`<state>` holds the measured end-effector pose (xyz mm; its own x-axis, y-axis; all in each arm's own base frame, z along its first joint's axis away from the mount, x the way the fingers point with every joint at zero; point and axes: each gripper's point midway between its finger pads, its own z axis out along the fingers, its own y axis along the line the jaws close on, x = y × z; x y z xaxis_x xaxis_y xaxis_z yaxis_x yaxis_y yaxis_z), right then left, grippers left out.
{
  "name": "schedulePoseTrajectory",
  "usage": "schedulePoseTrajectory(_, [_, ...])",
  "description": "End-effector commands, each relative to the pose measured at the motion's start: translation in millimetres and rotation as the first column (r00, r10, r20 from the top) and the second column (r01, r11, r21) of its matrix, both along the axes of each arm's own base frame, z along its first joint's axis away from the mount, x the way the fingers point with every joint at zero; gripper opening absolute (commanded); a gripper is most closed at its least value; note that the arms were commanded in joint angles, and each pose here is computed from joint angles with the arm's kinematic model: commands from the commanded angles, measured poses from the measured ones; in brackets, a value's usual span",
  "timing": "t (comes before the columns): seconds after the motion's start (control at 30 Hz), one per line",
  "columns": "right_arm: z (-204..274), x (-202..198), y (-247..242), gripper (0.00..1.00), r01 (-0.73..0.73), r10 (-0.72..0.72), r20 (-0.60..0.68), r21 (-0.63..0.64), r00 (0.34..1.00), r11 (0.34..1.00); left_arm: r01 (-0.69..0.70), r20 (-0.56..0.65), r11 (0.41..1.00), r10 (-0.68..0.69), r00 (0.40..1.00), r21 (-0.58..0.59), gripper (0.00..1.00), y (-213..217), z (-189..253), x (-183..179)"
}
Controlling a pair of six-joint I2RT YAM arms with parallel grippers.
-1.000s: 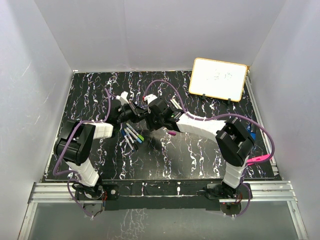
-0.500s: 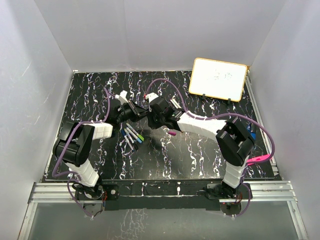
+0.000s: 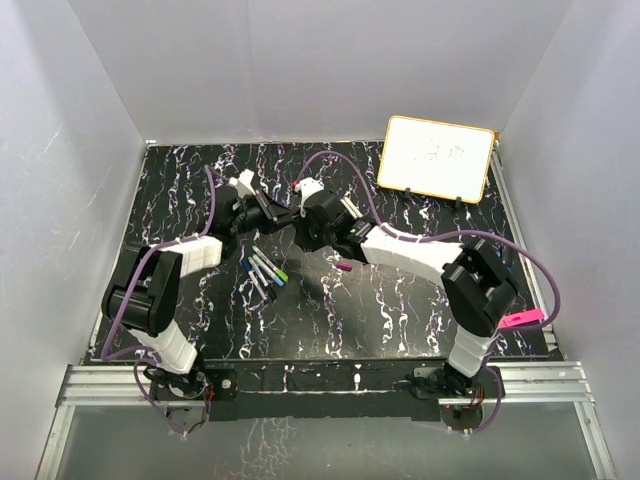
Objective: Open the pen caps
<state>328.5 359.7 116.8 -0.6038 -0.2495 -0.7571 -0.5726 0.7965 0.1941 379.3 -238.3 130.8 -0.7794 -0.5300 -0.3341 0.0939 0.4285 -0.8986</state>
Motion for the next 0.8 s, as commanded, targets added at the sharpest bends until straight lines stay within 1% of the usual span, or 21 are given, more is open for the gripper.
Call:
schedulePoseTrajectory(0.0, [19, -23, -23, 0.0, -0.01, 0.01, -0.002, -0.015, 1.0, 1.0, -0.176, 0.19, 0.984, 0.165, 0.968, 0.04, 0.0, 45, 49, 63])
schedulePoseTrajectory(0.07, [22, -26, -26, 0.0, -0.006, 0.006, -0.001, -0.012, 1.0, 1.0, -0.201, 0.202, 0.978, 0.185, 0.962, 0.062, 0.0, 48, 50, 71])
schedulePoseTrajectory(0.37, [31, -35, -36, 0.0, 0.004, -0.004, 0.004, 0.005, 1.0, 1.0, -0.28, 0.199, 0.957, 0.26, 0.945, 0.081, 0.0, 60, 45, 93])
schedulePoseTrajectory(0.57, [38, -42, -42, 0.0, 0.0, 0.0, 0.003, 0.013, 1.0, 1.0, -0.37, 0.208, 0.919, 0.339, 0.918, 0.136, 0.0, 77, 42, 104])
schedulePoseTrajectory(0.7, [48, -42, -46, 0.0, 0.011, -0.012, 0.03, 0.026, 0.999, 1.0, -0.369, 0.232, 0.921, 0.335, 0.913, 0.126, 0.0, 76, 53, 108])
schedulePoseTrajectory(0.77, [49, -39, -49, 0.0, 0.024, -0.024, 0.044, 0.007, 0.999, 1.0, -0.355, 0.228, 0.927, 0.323, 0.919, 0.119, 0.0, 73, 55, 106])
